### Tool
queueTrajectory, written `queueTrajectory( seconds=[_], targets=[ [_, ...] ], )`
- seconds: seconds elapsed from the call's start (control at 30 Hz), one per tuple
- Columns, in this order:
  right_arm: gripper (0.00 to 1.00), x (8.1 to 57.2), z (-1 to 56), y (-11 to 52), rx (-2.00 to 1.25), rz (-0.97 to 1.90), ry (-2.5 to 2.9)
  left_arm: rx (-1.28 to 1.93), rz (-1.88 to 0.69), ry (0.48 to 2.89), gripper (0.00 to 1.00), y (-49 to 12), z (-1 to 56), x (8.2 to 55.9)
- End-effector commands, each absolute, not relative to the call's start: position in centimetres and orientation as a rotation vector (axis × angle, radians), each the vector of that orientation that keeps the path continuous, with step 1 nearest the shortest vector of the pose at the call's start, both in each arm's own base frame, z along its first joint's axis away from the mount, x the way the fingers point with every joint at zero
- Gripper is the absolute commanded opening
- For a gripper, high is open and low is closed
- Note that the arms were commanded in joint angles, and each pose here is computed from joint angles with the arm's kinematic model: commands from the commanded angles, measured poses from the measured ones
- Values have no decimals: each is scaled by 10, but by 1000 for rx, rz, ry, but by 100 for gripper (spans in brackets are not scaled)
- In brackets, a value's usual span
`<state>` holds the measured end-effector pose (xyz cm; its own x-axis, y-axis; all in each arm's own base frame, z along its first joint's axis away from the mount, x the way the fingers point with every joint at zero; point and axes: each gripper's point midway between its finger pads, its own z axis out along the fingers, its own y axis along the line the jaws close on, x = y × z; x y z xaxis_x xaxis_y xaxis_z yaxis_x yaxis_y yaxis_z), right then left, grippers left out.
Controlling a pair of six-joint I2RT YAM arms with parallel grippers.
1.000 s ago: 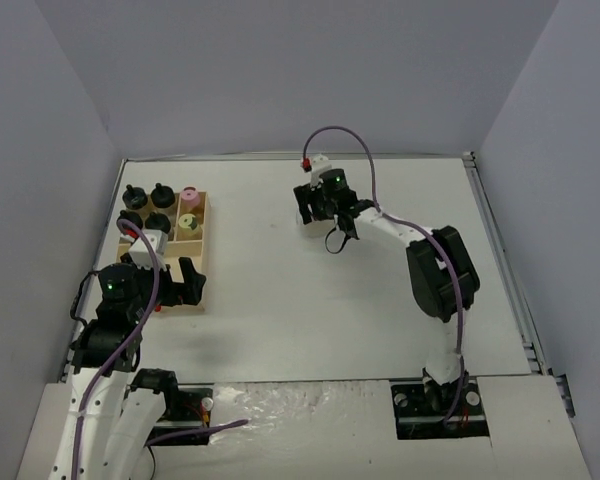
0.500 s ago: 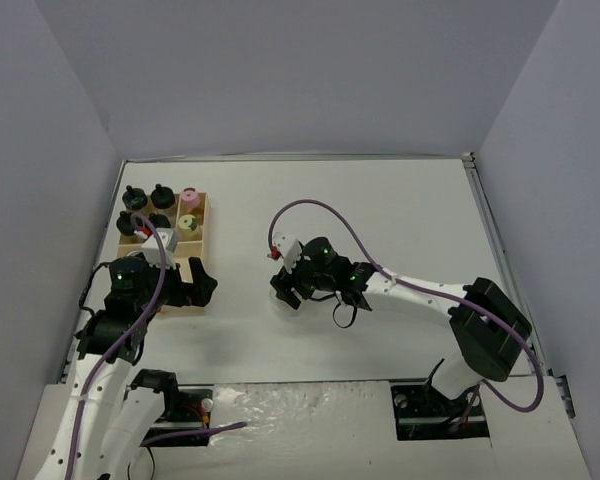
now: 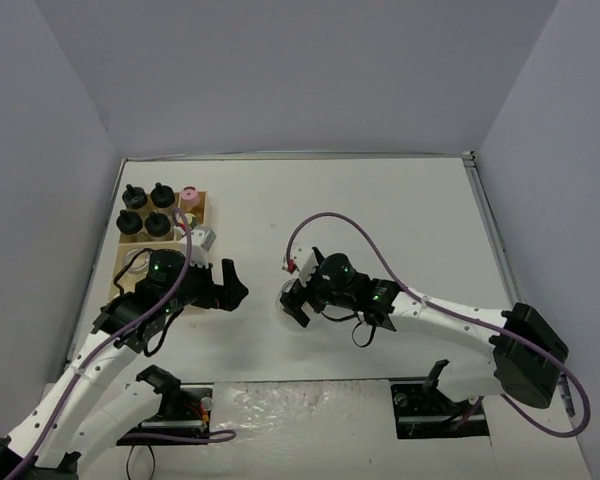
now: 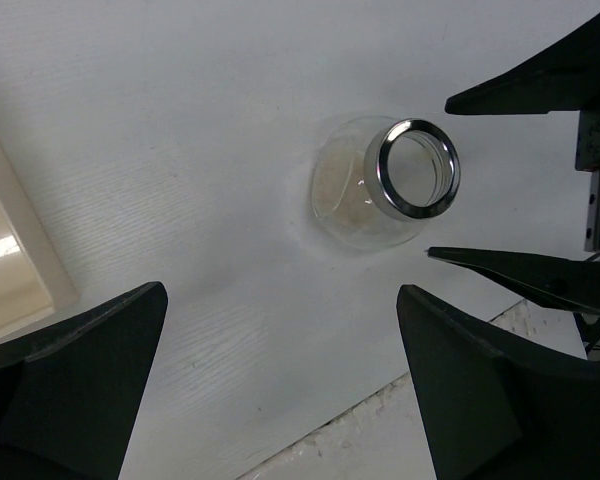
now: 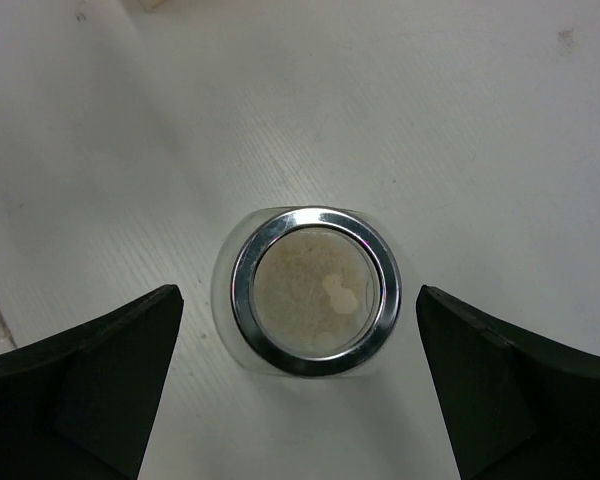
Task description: Organize the condiment bottles
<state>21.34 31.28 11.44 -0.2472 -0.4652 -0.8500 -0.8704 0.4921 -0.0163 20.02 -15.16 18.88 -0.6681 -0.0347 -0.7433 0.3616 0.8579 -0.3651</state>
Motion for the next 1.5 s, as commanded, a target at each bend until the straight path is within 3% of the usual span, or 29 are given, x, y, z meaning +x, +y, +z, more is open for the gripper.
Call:
queueTrajectory(
  seconds=[0.0, 0.33, 0.5, 0.77, 1.47],
  targets=[
    [100, 214, 188, 300, -918, 620, 1782, 185, -600, 2135, 97, -168, 226, 219],
    [100, 226, 252, 164, -71, 381, 1834, 360, -406, 2239, 97, -231, 212, 229],
    [100, 215, 256, 124, 138, 365, 1814, 467, -292, 2298, 97, -257, 199, 230],
    [100, 206, 248, 107, 190, 362, 1812, 601, -273, 2380, 97, -292, 172, 224],
    [100, 197, 248, 96, 202, 391, 1796, 769, -159, 2488, 94, -309, 120, 228]
  ],
)
